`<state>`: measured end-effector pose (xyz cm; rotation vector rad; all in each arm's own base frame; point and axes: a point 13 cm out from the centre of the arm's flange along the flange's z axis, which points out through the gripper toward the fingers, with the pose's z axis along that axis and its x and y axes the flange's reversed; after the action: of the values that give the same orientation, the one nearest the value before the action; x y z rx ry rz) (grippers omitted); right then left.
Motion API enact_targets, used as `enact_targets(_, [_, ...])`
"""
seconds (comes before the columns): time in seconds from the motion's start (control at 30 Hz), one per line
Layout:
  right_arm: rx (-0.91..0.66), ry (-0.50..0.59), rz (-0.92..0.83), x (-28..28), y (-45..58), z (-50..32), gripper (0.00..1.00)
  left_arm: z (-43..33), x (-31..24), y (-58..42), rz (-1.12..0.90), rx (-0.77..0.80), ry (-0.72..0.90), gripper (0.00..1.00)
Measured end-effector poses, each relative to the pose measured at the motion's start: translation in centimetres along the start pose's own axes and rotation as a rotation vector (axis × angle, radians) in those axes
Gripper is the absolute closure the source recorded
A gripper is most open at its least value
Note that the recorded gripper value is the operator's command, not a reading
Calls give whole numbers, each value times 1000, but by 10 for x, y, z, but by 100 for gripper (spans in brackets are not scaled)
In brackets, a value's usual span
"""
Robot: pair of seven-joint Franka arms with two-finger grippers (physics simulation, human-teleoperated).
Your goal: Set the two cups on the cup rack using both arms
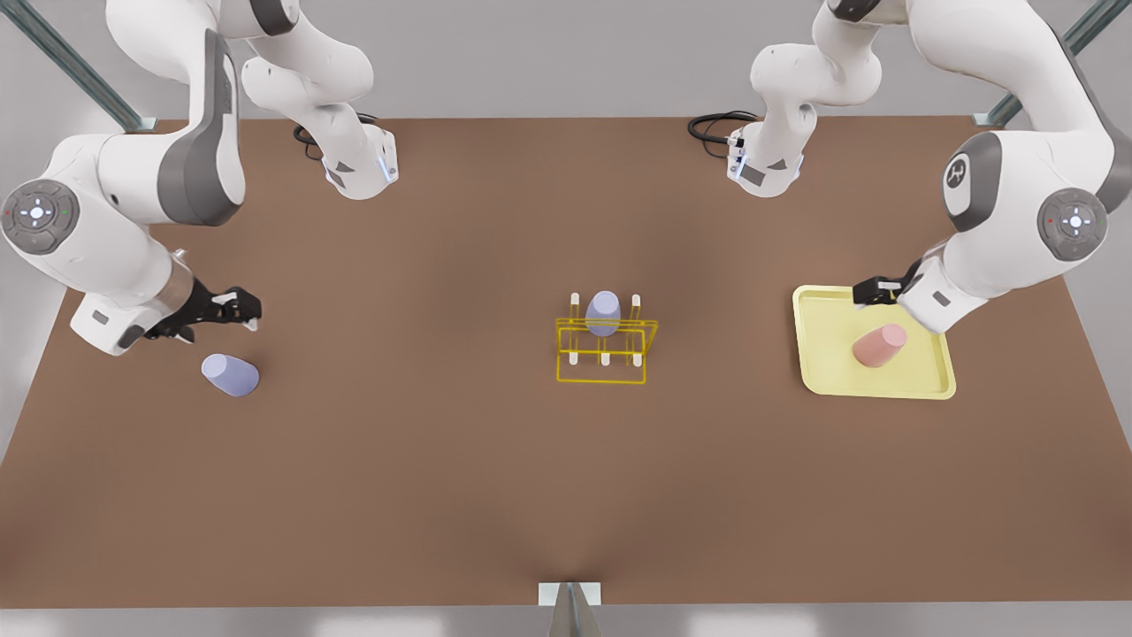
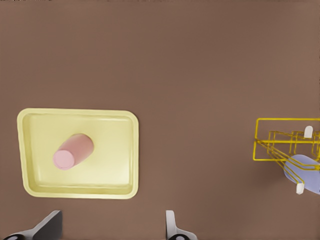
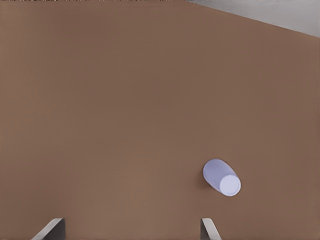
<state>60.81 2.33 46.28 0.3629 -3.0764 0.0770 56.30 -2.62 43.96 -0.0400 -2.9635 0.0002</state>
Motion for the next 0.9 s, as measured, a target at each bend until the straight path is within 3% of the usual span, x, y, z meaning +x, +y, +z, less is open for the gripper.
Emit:
enact_targets(0.13, [-7,36,7,-7,-14,30,0,28,-5,19,-35,-6,43,0])
enact_targets(0.23, [-23,122,83,-16,-74,117,0,131,5,103,-163,10,145,0])
enact_targets(0.4, [-51,135,159,-18,-133,212,0,240,12,160,-170,11,107,0])
enact_targets(0.9, [5,62,183,65,-182,303,0,336,2,202,72,-26,-38,0])
